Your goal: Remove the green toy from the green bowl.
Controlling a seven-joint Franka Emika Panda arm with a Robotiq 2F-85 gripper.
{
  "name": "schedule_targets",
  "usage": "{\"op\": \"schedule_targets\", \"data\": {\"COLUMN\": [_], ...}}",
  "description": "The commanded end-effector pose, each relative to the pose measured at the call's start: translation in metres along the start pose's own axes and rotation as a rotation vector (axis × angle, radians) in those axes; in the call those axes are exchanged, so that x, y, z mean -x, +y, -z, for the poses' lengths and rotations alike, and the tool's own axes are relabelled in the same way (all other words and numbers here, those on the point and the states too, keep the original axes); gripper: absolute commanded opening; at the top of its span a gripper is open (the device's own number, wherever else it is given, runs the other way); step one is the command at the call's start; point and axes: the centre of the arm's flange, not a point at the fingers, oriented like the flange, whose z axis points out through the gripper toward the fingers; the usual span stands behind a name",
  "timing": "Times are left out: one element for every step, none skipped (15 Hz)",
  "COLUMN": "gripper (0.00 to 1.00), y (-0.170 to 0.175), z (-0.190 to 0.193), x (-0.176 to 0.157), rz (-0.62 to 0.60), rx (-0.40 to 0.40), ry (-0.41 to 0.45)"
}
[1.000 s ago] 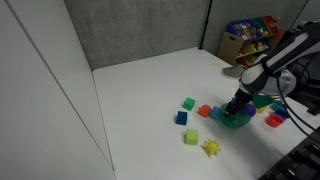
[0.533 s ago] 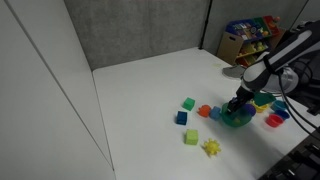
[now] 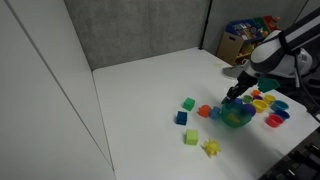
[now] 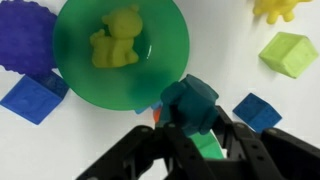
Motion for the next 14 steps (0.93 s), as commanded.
{"op": "schedule_targets", "data": {"gripper": [0.35, 0.62, 0.64, 0.69, 0.78, 0.85, 0.93, 0.97, 1.0, 1.0, 1.0, 1.0, 1.0, 1.0], "y": [-0.04, -0.048, -0.053, -0.056, -0.058, -0.058, -0.057, -0.054, -0.051, -0.048, -0.044, -0.041, -0.039, -0.037], "z": [0.051, 0.058, 0.065, 0.071, 0.078, 0.085, 0.095, 0.104, 0.113, 0.123, 0.133, 0.144, 0.154, 0.165], "x": [0.009, 0.009, 0.009, 0.008, 0.008, 0.008, 0.008, 0.008, 0.008, 0.008, 0.009, 0.01, 0.011, 0.012], "rz": [0.046, 0.053, 0.065, 0.077, 0.087, 0.099, 0.106, 0.112, 0.118, 0.117, 0.118, 0.109, 0.1, 0.088], "rx": [-0.032, -0.034, -0.029, -0.016, -0.004, 0.004, 0.021, 0.037, 0.052, 0.076, 0.098, 0.128, 0.155, 0.185], "ry": [0.013, 0.008, 0.0, -0.01, -0.014, -0.024, -0.031, -0.04, -0.05, -0.06, -0.07, -0.075, -0.082, -0.083]}}
